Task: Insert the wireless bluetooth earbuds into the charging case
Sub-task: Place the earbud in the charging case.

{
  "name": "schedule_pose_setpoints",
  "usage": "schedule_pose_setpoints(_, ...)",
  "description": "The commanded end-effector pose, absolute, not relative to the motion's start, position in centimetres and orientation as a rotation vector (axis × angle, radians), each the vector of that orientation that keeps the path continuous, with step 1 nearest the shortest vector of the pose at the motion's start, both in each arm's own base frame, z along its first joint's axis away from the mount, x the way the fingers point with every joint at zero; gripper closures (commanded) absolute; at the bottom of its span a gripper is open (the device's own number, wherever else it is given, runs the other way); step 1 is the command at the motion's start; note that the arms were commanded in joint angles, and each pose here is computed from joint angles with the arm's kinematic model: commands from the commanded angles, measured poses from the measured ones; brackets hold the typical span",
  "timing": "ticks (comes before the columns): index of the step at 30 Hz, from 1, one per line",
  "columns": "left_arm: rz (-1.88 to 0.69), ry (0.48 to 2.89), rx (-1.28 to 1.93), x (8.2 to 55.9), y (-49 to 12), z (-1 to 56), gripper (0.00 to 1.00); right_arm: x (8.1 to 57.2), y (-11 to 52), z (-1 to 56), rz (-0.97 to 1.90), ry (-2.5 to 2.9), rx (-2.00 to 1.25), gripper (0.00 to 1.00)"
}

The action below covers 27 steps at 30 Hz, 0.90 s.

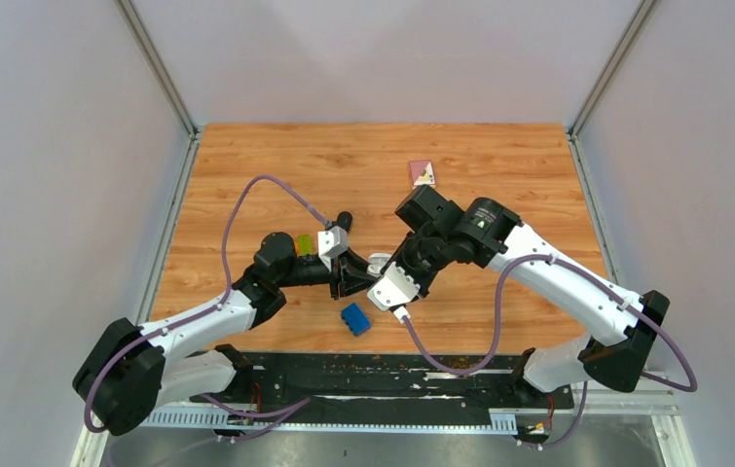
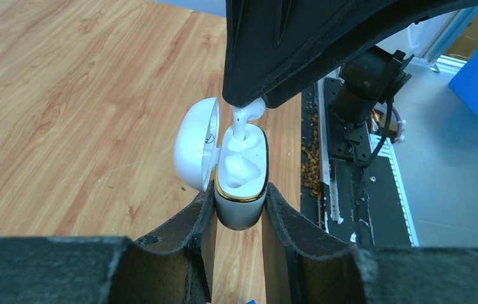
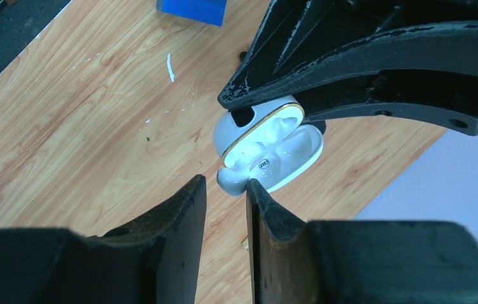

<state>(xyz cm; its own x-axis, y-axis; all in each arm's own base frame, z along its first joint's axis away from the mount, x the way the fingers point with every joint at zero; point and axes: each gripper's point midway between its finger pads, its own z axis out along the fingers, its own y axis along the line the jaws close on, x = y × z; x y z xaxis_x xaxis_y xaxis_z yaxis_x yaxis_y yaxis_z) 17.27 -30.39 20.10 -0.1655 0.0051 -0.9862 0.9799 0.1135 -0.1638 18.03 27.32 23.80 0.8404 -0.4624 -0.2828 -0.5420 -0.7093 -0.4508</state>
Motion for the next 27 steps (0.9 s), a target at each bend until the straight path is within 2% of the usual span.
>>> schedule_pose_setpoints(1,-1.239,1.306,1.066,17.3,-31.0,22.6,0.98,18.0,27.6,23.6,0.177,0.677,-2.513,0.71)
schedule_pose_setpoints(14,-1.253,1.309,1.071,17.2,-31.1,22.5,0.98,18.5,28.7,24.4,0.163,0.682,-2.457,0.78)
schedule_pose_setpoints(27,-1.252,1.315,1.076,17.2,-31.2,22.3,0.99,17.8,29.6,25.5,0.256,0.742,-2.424,0.78)
